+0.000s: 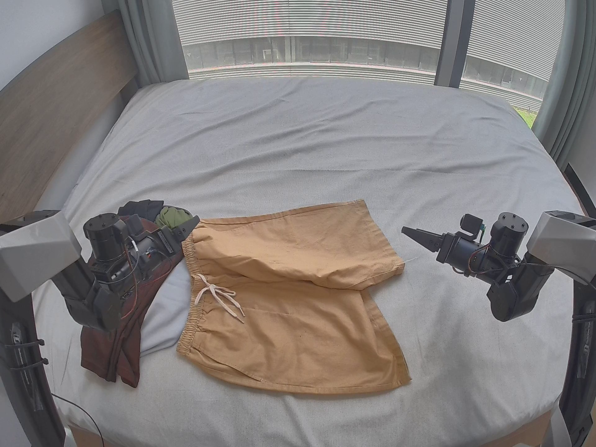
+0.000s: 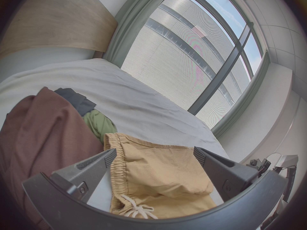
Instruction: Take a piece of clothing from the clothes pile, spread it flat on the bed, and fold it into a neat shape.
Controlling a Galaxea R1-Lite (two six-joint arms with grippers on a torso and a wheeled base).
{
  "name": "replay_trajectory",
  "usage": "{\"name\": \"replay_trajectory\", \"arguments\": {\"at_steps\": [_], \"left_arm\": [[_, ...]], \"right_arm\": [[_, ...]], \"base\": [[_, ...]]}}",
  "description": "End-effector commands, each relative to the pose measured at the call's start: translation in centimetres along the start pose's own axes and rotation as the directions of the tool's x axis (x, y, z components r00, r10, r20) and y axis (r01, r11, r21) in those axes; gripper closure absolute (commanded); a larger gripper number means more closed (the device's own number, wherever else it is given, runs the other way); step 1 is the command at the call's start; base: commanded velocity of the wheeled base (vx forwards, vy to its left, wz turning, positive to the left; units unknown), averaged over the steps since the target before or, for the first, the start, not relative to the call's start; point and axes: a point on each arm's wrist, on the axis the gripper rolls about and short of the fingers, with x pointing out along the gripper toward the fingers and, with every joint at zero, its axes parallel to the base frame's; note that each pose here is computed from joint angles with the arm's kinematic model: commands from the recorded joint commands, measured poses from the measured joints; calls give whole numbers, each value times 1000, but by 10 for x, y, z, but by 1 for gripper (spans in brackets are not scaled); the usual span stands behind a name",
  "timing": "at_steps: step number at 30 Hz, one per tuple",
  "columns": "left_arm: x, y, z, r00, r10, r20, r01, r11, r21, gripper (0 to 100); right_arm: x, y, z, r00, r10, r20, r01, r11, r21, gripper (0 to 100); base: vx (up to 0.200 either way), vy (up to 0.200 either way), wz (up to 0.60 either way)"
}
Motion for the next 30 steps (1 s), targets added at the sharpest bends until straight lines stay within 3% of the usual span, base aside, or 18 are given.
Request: {"name": "replay_trajectory", "arguments": {"at_steps": [1, 8, 22, 30], "left_arm": [[-29, -4, 13, 1000, 3, 31, -3, 1000, 6, 0], [-52, 4, 7, 996, -89, 29, 89, 996, 20, 0], [-61, 6, -24, 990, -92, -103, 97, 994, 43, 0], [-60, 8, -30, 988, -90, -124, 98, 993, 62, 0]], "right_arm": [[0, 7, -10, 999, 7, -34, -6, 1000, 17, 0], [10, 19, -26, 995, 35, -92, -32, 999, 32, 0], [9, 7, -59, 982, 0, -188, 14, 997, 73, 0], [15, 0, -82, 972, 3, -237, 23, 994, 106, 0]], "base": [[0, 0, 0], [0, 0, 0], [0, 0, 0], [0, 0, 0]]}}
